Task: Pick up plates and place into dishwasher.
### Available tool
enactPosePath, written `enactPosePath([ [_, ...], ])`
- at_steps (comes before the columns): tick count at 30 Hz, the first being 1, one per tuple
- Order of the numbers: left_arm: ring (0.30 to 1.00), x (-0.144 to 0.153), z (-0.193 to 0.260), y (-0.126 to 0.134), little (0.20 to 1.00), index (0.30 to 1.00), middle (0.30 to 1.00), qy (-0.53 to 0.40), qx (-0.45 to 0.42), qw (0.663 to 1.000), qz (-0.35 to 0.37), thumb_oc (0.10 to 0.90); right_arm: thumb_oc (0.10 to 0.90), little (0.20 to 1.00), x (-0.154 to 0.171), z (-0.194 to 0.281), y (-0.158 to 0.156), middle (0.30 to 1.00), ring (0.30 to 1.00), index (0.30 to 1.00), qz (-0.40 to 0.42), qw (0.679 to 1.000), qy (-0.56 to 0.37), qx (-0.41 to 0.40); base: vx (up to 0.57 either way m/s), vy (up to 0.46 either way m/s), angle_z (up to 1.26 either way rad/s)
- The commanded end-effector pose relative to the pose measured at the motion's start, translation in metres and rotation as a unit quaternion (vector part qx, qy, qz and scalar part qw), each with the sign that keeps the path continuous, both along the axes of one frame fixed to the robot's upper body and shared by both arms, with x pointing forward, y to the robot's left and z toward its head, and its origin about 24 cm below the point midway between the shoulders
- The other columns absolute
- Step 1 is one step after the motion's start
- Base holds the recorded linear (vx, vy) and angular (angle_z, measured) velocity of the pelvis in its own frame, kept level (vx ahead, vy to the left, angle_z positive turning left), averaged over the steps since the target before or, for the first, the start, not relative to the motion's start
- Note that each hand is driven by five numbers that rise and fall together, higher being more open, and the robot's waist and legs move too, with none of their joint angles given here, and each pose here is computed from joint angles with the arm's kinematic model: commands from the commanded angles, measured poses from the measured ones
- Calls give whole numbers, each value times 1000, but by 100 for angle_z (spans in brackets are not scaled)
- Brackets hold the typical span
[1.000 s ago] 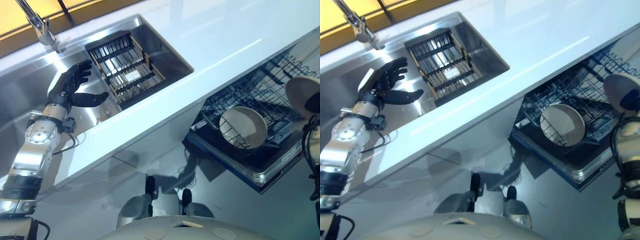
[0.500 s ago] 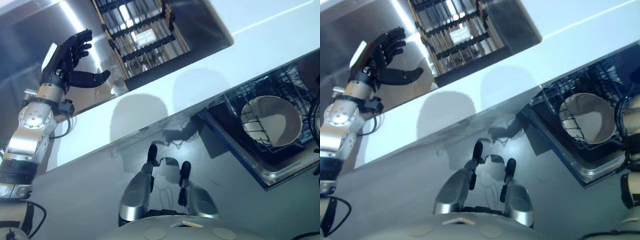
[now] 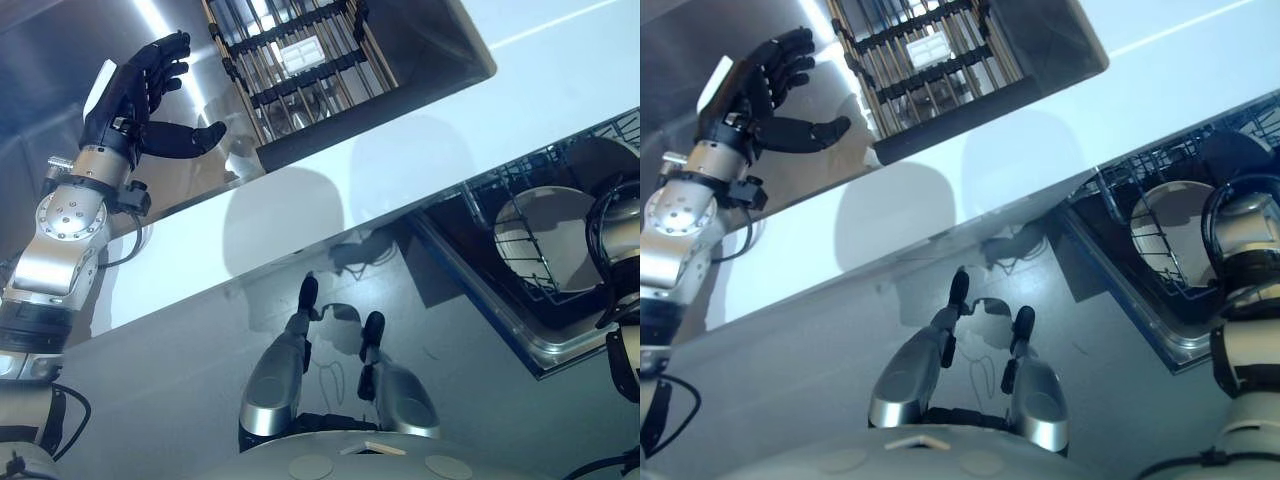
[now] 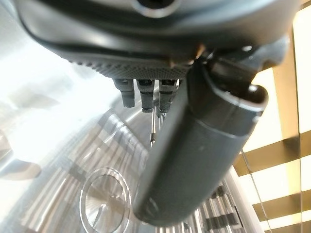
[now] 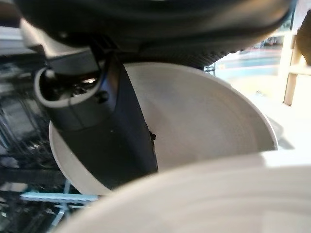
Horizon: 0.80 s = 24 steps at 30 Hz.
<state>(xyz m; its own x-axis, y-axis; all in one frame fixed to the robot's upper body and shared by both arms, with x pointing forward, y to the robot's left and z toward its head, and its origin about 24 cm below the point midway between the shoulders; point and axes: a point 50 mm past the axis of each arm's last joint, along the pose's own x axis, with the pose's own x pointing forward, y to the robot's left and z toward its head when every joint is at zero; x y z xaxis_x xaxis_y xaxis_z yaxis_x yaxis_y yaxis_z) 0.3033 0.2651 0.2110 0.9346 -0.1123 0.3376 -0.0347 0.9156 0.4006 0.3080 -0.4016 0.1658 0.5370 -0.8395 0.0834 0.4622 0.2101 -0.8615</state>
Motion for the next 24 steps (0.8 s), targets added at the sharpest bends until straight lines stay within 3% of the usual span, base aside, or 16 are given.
enactPosePath([
  [1, 900, -6, 36, -8, 900, 900, 900, -104, -17, 994, -19, 800, 100, 200, -4, 41, -10, 300, 300, 300, -13, 992, 34, -123, -21, 31, -3],
  [5, 900, -7, 36, -9, 900, 900, 900, -103, -14, 994, -20, 800, 111, 211, -6, 40, -12, 309, 309, 309, -12, 990, 43, -137, -7, 9, -1],
  [6, 900, -7, 36, -9, 900, 900, 900, -103, -14, 994, -21, 800, 281, 381, -7, 39, -12, 455, 455, 455, -11, 990, 42, -135, 0, 0, 0],
  [7, 900, -7, 36, -9, 900, 900, 900, -103, -15, 994, -21, 800, 633, 733, -7, 39, -12, 756, 756, 756, -11, 990, 38, -137, -31, 32, -1],
  [8, 900, -7, 36, -10, 900, 900, 900, -103, -16, 994, -21, 800, 800, 900, -7, 40, -12, 900, 900, 900, -7, 989, 31, -142, -30, 35, -2],
  [24, 900, -6, 16, -7, 900, 900, 900, -69, -27, 997, -9, 800, 800, 900, -8, 63, 10, 900, 900, 900, 73, 978, -172, -89, 22, 41, -8],
])
